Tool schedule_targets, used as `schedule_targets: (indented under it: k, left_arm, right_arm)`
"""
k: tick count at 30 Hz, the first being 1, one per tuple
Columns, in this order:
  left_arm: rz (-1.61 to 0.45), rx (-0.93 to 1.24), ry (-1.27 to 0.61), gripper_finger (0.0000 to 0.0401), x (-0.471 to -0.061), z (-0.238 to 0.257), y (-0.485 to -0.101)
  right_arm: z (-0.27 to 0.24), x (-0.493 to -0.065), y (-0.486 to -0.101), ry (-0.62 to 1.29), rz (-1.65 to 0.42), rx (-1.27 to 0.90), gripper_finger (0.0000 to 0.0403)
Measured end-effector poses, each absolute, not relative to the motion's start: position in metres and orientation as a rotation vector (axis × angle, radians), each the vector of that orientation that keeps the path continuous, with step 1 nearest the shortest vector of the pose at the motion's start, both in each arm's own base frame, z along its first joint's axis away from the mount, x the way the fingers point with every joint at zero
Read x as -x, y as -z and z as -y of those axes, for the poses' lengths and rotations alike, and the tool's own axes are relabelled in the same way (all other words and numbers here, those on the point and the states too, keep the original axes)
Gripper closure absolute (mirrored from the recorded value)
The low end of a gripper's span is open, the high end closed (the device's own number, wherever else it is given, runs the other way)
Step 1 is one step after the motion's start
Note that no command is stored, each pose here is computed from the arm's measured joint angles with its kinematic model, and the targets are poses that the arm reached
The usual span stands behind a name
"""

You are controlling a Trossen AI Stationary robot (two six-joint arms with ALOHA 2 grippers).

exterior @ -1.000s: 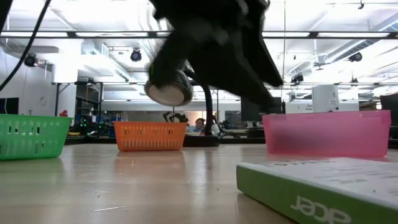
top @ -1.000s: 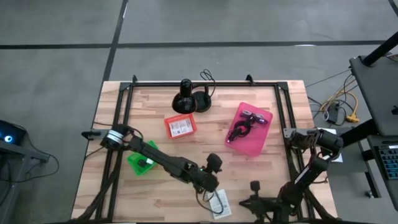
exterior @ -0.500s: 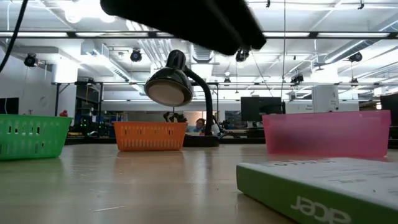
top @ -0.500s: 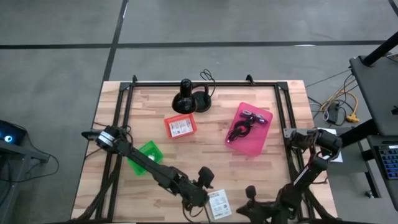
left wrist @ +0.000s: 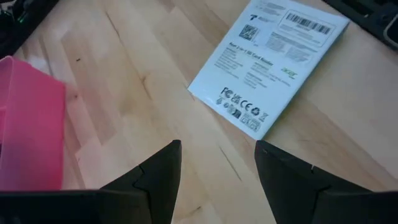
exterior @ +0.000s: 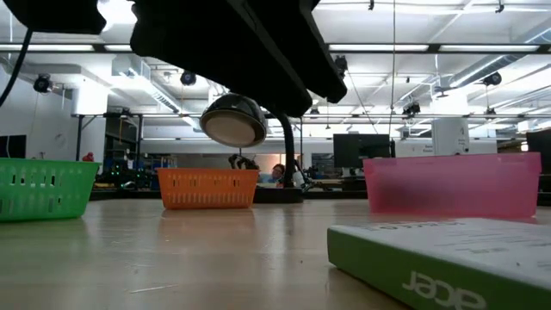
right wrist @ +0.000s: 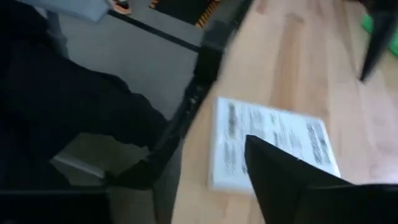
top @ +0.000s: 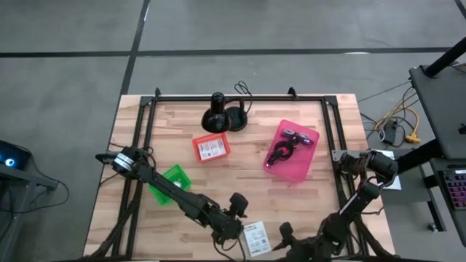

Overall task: Pick and place items into bin
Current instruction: Stack the card reader box on top of the card reader box in the orange bin

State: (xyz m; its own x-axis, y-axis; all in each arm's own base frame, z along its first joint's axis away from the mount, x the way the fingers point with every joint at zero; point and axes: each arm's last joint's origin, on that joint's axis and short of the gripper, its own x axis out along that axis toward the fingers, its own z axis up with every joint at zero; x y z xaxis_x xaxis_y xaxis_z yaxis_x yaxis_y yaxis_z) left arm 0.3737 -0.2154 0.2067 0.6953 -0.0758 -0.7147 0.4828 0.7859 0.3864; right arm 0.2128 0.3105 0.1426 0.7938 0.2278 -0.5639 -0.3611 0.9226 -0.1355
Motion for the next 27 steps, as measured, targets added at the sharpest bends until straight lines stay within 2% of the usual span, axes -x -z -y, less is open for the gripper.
schedule_targets:
  k: [6, 11, 21, 27]
  left_arm:
    - [-0.744, -0.578, 0.328, 0.0212, -0.373, 0.217, -0.207]
    - [-0.749, -0.55, 0.314, 0.0212, -0.373, 0.216, -0.207]
    - [-0.765, -0.555, 0.315, 0.0212, -0.372, 0.216, -0.206]
    - [-0.766, -0.556, 0.315, 0.0212, -0.372, 0.215, -0.206]
  right_arm:
    - [-0.325, -0.227, -0.118, -0.366, -0.569, 0.461, 0.0206]
    - [-0.325, -0.242, -0.108, -0.186, -0.608, 0.552, 0.0203]
    - [-0.322, -0.253, -0.094, -0.186, -0.684, 0.547, 0.0211]
    - [-0.311, -0.247, -0.095, -0.089, -0.758, 0.56, 0.0211]
